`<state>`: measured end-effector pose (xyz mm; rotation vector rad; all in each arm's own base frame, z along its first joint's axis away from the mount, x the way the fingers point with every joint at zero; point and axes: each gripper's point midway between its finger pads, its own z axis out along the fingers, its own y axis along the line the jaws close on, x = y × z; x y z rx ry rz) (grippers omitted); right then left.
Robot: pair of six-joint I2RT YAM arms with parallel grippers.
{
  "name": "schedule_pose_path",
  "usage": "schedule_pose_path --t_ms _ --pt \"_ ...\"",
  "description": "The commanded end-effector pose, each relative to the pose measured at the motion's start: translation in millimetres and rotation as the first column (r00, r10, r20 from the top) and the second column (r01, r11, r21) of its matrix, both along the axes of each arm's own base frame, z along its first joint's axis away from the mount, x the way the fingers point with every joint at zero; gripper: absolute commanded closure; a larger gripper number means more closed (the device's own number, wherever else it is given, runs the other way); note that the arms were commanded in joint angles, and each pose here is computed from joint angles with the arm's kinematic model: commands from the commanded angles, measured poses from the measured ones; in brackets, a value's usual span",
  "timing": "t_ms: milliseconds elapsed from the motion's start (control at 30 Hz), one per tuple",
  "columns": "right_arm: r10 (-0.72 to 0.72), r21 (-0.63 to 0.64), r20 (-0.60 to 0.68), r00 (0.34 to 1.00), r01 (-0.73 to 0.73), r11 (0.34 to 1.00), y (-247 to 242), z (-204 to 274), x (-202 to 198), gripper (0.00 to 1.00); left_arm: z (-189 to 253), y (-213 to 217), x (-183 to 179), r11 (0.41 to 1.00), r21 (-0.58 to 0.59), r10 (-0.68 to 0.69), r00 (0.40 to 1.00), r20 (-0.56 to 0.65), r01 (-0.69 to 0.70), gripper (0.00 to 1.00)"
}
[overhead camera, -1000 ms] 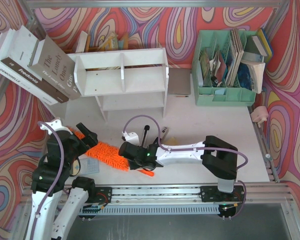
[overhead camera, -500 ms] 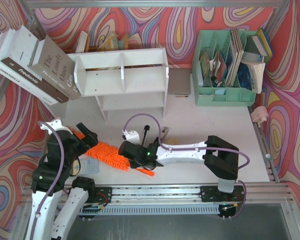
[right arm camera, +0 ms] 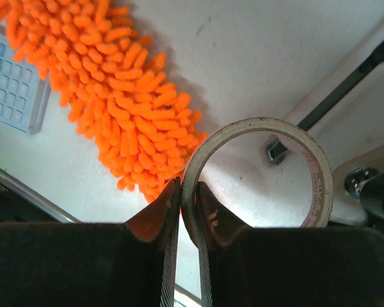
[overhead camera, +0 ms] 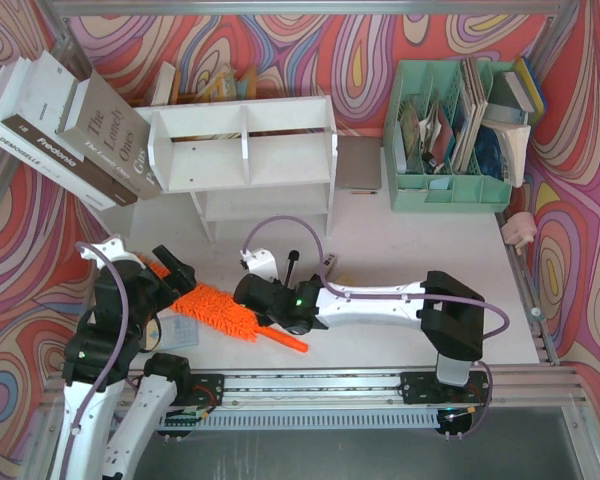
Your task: Dust the bookshelf with a duster
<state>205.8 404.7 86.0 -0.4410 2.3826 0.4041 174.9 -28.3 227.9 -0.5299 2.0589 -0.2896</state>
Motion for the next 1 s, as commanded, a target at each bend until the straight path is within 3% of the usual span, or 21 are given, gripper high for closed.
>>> schedule_pose_path --t_ms 0,533,967 --pt "0.016 0.016 0.139 0.99 -0.018 1.0 15 26 23 0.77 0 2 -1 1.0 -0.001 0.013 1.0 -0.009 -0.013 0.02" --pt "0.046 0.005 0.209 0.977 -0.048 0.999 37 17 91 0.75 0 4 -2 1.0 0.001 0.021 1.0 -0.007 -0.021 0.02" --pt "0.04 -0.024 0.207 0.977 -0.035 0.999 41 2 109 0.72 1 4 -2 1.0 -0.001 0.023 1.0 -0.004 -0.023 0.02"
